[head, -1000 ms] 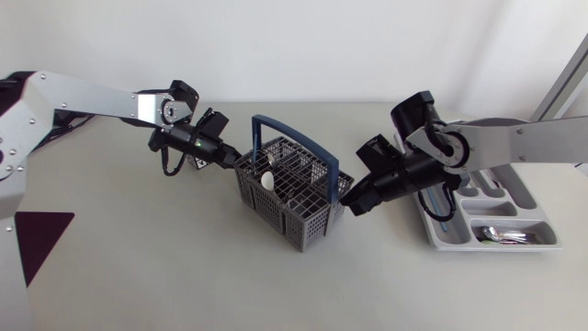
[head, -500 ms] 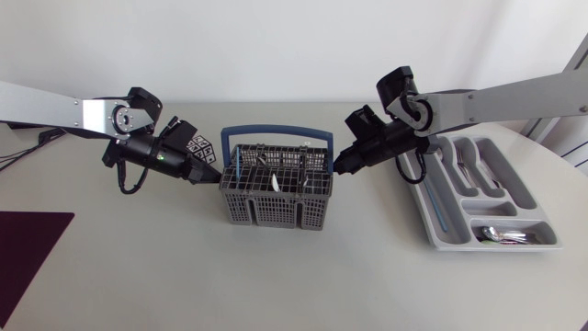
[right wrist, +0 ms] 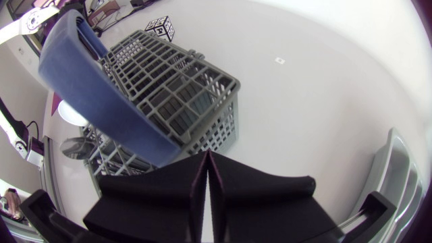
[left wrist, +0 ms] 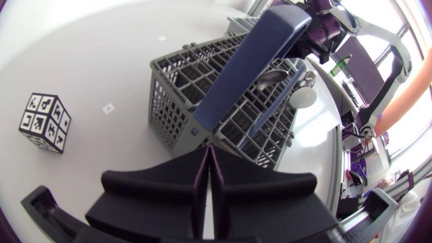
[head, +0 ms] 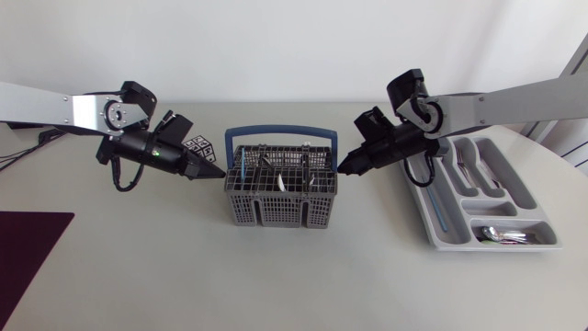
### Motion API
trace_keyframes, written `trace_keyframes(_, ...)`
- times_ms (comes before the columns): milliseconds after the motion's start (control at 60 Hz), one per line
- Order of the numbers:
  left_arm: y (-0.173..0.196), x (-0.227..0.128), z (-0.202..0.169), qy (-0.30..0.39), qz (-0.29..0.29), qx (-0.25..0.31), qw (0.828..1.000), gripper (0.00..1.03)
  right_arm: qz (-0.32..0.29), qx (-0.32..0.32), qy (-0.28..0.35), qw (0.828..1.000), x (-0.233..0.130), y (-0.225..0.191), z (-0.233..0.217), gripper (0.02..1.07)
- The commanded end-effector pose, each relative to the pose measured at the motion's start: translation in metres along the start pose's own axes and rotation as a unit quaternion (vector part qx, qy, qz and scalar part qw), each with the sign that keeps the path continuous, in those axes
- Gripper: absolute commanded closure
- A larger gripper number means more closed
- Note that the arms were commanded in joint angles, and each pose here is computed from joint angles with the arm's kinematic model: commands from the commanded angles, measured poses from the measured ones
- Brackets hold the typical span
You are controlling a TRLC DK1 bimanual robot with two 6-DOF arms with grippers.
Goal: Transfer all utensils from the basket to the drawer tray.
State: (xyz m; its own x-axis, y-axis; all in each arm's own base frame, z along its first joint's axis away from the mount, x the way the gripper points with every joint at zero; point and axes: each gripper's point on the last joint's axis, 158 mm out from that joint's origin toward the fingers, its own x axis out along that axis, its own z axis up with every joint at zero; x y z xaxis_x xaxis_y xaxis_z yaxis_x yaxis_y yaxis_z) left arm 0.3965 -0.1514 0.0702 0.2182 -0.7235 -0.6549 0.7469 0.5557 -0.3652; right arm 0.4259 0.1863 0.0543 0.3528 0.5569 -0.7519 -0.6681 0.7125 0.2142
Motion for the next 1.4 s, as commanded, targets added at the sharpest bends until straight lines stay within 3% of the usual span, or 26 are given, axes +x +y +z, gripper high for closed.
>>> trace_keyframes(0, -0.001, -0.017, 0.000, -0.015, 0.007, 0.009, 1.000, 1.00, -0.007, 0.015, -0.004, 1.000, -0.013, -0.004, -0.009, 1.01)
trace_keyframes(67, -0.001, -0.027, 0.003, -0.024, 0.018, 0.016, 0.999, 0.99, -0.005, 0.016, 0.000, 1.000, -0.017, -0.002, -0.016, 1.01)
trace_keyframes(250, -0.040, -0.055, 0.012, -0.052, 0.043, 0.078, 0.995, 0.82, -0.011, 0.007, -0.012, 1.000, -0.043, 0.010, -0.025, 1.01)
trace_keyframes(383, -0.066, -0.051, 0.015, -0.061, 0.083, 0.136, 0.985, 0.67, -0.012, 0.001, -0.018, 1.000, -0.056, 0.020, -0.029, 1.00)
trace_keyframes(483, -0.075, -0.039, 0.017, -0.065, 0.103, 0.157, 0.980, 0.64, -0.014, -0.004, -0.022, 1.000, -0.061, 0.026, -0.031, 0.98)
trace_keyframes(633, -0.080, -0.021, 0.028, -0.073, 0.115, 0.166, 0.977, 0.63, -0.010, -0.010, -0.024, 1.000, -0.068, 0.038, -0.035, 0.77)
trace_keyframes(767, -0.073, -0.006, 0.039, -0.083, 0.137, 0.166, 0.973, 0.60, -0.008, -0.012, -0.025, 1.000, -0.072, 0.046, -0.039, 0.70)
trace_keyframes(1017, -0.046, 0.018, 0.044, -0.084, 0.181, 0.152, 0.968, 0.62, -0.006, -0.017, -0.030, 0.999, -0.079, 0.055, -0.042, 0.69)
trace_keyframes(1250, -0.048, 0.017, 0.050, -0.105, 0.186, 0.148, 0.966, 0.99, -0.004, -0.019, -0.026, 0.999, -0.077, 0.059, -0.046, 0.69)
trace_keyframes(1383, -0.053, 0.009, 0.053, -0.118, 0.188, 0.148, 0.964, 1.00, -0.002, -0.019, -0.024, 1.000, -0.076, 0.060, -0.049, 0.69)
